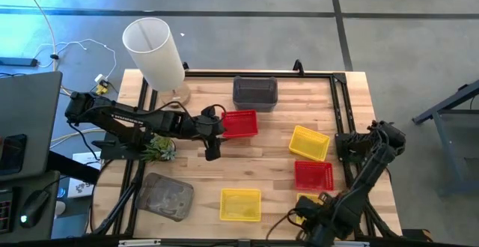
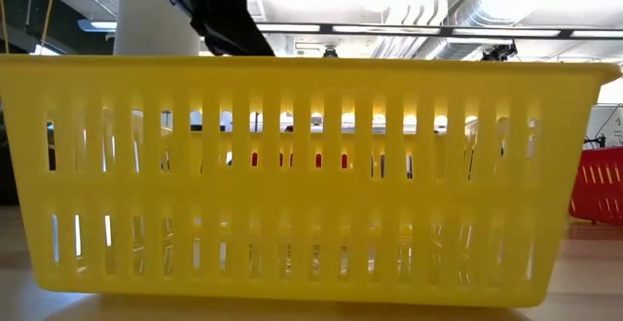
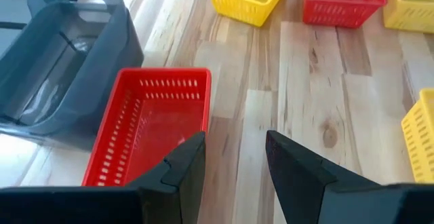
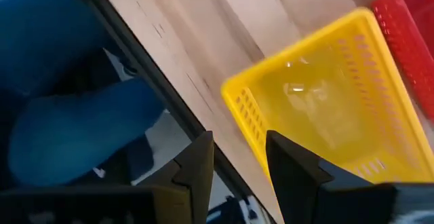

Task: Stack baskets by color
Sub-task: Stack the bottom right yellow bin on the top yellow bin

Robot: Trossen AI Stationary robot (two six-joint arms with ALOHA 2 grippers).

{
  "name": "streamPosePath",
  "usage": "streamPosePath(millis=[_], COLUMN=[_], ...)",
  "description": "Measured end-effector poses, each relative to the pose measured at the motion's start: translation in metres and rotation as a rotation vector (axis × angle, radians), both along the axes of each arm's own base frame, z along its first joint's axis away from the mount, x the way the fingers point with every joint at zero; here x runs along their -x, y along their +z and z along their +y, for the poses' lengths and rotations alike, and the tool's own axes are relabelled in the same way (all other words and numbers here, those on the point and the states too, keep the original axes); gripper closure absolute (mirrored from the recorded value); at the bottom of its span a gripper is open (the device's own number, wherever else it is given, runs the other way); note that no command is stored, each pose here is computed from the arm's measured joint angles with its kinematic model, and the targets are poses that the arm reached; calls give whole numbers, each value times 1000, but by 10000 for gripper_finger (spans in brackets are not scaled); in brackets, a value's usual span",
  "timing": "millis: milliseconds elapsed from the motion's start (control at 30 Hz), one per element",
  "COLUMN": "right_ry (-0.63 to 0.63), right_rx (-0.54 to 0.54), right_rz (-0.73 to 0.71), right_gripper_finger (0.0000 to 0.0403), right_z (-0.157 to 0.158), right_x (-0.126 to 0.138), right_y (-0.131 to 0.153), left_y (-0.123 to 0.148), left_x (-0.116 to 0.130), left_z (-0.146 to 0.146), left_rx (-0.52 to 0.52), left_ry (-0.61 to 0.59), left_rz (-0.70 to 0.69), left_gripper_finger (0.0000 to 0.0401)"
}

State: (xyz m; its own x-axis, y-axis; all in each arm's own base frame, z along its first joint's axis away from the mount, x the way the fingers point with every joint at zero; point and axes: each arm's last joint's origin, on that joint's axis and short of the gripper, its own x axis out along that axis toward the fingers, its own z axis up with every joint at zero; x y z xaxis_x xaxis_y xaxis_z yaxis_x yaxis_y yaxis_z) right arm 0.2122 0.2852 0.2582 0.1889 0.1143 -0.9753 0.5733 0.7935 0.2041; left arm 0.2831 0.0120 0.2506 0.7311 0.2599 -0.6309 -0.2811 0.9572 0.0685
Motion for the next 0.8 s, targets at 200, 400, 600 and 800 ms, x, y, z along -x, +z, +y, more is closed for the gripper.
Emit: streamPosePath(millis=[200, 400, 600, 800], right_ry=[15, 19, 36, 52], right_rx=[42, 59, 37, 51], right_rz=[30, 65, 100, 122], right_gripper_finger=[279, 279, 279, 279], right_z=[0, 4, 15, 24], right_x=[6, 4, 2, 6], right_y=[-2, -13, -28, -41], left_y=[1, 5, 9, 13], left_x=[-1, -4, -7, -10], left_z=[0, 0, 1, 1], left_rx=[6, 5, 4, 4], left_ry=[5, 5, 6, 5], left_rz=[-20, -70, -122, -173], left_gripper_finger=[261, 261, 260, 261])
